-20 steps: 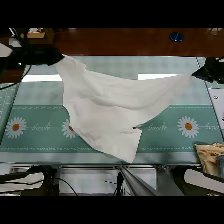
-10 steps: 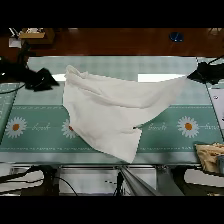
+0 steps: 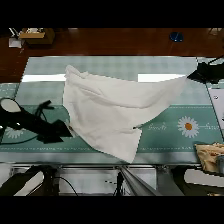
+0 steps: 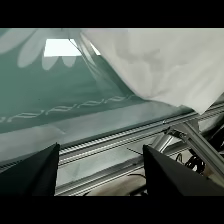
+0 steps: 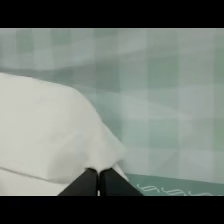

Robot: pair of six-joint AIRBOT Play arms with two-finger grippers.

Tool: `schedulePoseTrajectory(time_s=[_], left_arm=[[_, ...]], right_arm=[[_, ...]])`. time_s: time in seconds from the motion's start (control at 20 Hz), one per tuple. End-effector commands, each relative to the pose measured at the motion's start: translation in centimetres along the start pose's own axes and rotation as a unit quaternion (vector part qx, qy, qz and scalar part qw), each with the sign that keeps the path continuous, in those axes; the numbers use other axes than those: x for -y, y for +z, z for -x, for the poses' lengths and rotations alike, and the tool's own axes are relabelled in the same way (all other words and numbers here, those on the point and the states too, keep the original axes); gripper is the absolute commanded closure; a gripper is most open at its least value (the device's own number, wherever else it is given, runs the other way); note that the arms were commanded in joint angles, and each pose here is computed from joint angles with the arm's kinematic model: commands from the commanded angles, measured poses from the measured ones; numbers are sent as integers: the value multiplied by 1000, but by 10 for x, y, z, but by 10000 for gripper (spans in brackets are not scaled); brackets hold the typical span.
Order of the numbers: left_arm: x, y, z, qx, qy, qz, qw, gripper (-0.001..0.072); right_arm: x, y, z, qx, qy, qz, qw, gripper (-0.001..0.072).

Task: Fold the shirts.

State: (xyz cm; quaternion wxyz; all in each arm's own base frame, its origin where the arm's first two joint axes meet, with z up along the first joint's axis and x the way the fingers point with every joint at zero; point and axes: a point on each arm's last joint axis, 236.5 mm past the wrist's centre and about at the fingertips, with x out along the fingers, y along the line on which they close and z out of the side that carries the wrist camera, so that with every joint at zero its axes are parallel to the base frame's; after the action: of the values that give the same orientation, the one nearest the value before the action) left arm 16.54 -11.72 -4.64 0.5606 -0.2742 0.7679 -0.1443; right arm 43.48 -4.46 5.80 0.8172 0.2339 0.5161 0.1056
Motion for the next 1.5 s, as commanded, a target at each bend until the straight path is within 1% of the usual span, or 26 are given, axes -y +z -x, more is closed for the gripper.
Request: schedulePoseTrajectory(time_s=[0.0, 0.15, 0.4, 0.5, 0.6, 0.7, 0.8, 0.9, 0.95, 1.0, 1.05, 1.15, 1.25, 1.3, 1.4, 1.45], left_arm=[[25, -8, -43, 9, -36, -7, 999, 89], [53, 9, -61, 43, -60, -23, 997, 90], [43, -9, -102, -29, -24, -11, 999, 92], [40, -10, -108, -39, -18, -5, 999, 93], [43, 1, -109, -15, -25, 0, 1000, 109], [59, 23, -107, 30, -59, 24, 998, 116], [73, 42, -106, 70, -85, 44, 993, 283], [78, 46, -110, 84, -88, 44, 992, 397], [78, 44, -115, 80, -83, 41, 993, 426], [77, 41, -119, 75, -78, 32, 994, 590], [77, 39, -121, 72, -75, 13, 995, 686], [82, 34, -119, 62, -80, -7, 995, 687], [103, 31, -98, 61, -104, -64, 991, 688], [120, 34, -78, 79, -123, -97, 984, 689], [165, 50, -3, 167, -172, -163, 957, 689], [190, 57, 54, 238, -196, -194, 932, 689]], right_arm=[[-1, -2, 0, -5, 2, 0, 1000, 686], [-1, -3, 0, -6, 2, 0, 1000, 686], [-1, -3, 0, -5, 2, 0, 1000, 687], [-1, -3, 0, -5, 2, 0, 1000, 686], [-1, -2, 0, -5, 1, 0, 1000, 686], [-1, -2, 0, -5, 1, 0, 1000, 686], [-1, -3, 0, -6, 2, 1, 1000, 686], [-1, -4, 0, -9, 3, 1, 1000, 686], [-1, -5, 0, -9, 3, 0, 1000, 686], [-1, -4, 0, -9, 3, 1, 1000, 686], [-1, -5, 0, -10, 3, 1, 1000, 686], [-2, -6, 0, -12, 4, 0, 1000, 686], [-3, -5, 2, -9, 4, 1, 1000, 686], [-5, -3, 6, -2, 4, 4, 1000, 686], [-20, 9, 22, 34, 12, 11, 999, 686], [-33, 19, 37, 65, 23, 16, 997, 686]])
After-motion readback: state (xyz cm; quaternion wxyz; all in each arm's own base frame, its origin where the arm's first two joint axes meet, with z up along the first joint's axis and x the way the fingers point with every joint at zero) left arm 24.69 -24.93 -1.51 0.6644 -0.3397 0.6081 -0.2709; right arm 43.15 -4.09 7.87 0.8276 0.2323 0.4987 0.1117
